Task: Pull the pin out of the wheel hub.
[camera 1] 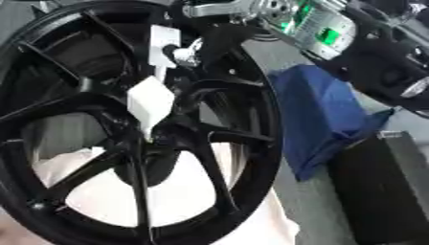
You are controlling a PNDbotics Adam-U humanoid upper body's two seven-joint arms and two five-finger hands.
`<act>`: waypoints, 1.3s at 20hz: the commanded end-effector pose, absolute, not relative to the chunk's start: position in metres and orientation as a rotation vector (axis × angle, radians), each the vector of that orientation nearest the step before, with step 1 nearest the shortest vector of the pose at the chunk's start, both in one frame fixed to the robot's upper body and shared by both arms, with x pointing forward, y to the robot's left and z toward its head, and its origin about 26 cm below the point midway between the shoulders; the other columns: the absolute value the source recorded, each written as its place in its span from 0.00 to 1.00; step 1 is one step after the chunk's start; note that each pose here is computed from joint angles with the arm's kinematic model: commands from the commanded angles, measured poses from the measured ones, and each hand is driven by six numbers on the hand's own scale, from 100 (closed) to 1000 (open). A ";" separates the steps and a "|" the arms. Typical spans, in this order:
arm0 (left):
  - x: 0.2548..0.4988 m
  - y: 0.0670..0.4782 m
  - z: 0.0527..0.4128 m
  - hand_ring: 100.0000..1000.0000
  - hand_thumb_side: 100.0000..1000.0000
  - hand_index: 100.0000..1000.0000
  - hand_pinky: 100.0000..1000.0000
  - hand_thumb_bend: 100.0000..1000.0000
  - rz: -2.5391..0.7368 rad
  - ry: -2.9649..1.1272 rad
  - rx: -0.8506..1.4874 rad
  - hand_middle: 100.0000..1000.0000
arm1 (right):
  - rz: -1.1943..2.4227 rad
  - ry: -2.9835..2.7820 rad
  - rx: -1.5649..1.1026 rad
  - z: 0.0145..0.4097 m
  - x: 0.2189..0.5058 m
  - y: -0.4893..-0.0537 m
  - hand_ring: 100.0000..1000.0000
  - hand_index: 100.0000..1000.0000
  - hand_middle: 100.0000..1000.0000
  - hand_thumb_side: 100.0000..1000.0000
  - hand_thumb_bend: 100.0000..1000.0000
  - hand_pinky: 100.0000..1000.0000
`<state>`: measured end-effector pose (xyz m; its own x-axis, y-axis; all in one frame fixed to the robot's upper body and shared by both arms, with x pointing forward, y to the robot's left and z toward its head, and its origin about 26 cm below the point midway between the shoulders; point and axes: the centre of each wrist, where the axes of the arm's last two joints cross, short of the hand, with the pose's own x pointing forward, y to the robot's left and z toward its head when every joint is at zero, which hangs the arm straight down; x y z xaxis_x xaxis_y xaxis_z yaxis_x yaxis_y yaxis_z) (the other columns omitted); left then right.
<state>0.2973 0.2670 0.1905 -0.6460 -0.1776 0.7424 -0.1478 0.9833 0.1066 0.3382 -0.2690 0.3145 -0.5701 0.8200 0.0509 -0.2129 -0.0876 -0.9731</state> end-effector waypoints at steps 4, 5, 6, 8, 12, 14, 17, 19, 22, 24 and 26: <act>0.295 0.267 0.197 0.51 0.65 0.70 0.82 0.19 -0.054 -2.312 0.226 0.53 | 1.731 -1.420 -0.737 0.322 0.337 -0.274 1.00 1.00 0.78 0.81 0.00 1.00; 0.295 0.267 0.197 0.51 0.65 0.70 0.82 0.19 -0.054 -2.312 0.226 0.53 | 1.728 -1.419 -0.736 0.322 0.337 -0.274 1.00 1.00 0.78 0.82 0.00 0.99; 0.295 0.267 0.197 0.51 0.65 0.70 0.82 0.19 -0.055 -2.312 0.226 0.53 | 1.725 -1.418 -0.735 0.322 0.337 -0.274 1.00 1.00 0.78 0.82 0.00 0.99; 0.295 0.267 0.197 0.51 0.65 0.70 0.82 0.19 -0.055 -2.312 0.226 0.53 | 1.722 -1.419 -0.733 0.322 0.337 -0.274 1.00 0.97 0.76 0.83 0.00 0.99; 0.295 0.266 0.197 0.51 0.66 0.70 0.82 0.18 -0.052 -2.310 0.227 0.53 | 1.720 -1.430 -0.716 0.322 0.337 -0.272 1.00 0.89 0.71 0.84 0.00 0.98; 0.295 0.266 0.196 0.50 0.66 0.69 0.82 0.18 -0.052 -2.308 0.227 0.53 | 1.716 -1.445 -0.700 0.323 0.336 -0.271 0.99 0.85 0.65 0.83 0.00 0.97; 0.295 0.266 0.196 0.50 0.66 0.69 0.82 0.18 -0.052 -2.308 0.226 0.53 | 1.717 -1.457 -0.672 0.324 0.334 -0.270 0.98 0.80 0.58 0.77 0.00 0.96; 0.295 0.266 0.197 0.50 0.66 0.69 0.82 0.18 -0.053 -2.309 0.225 0.53 | 1.721 -1.452 -0.660 0.324 0.335 -0.270 0.97 0.78 0.57 0.71 0.00 0.96; 0.295 0.266 0.197 0.50 0.66 0.69 0.82 0.18 -0.053 -2.310 0.225 0.53 | 1.731 -1.439 -0.654 0.324 0.336 -0.271 0.96 0.77 0.55 0.65 0.00 0.95; 0.295 0.266 0.197 0.50 0.66 0.69 0.82 0.18 -0.050 -2.310 0.225 0.53 | 1.731 -1.432 -0.653 0.323 0.338 -0.272 0.95 0.75 0.53 0.64 0.00 0.94; 0.295 0.266 0.196 0.50 0.67 0.69 0.82 0.18 -0.047 -2.308 0.224 0.53 | 1.720 -1.434 -0.648 0.323 0.339 -0.272 0.93 0.70 0.48 0.64 0.00 0.93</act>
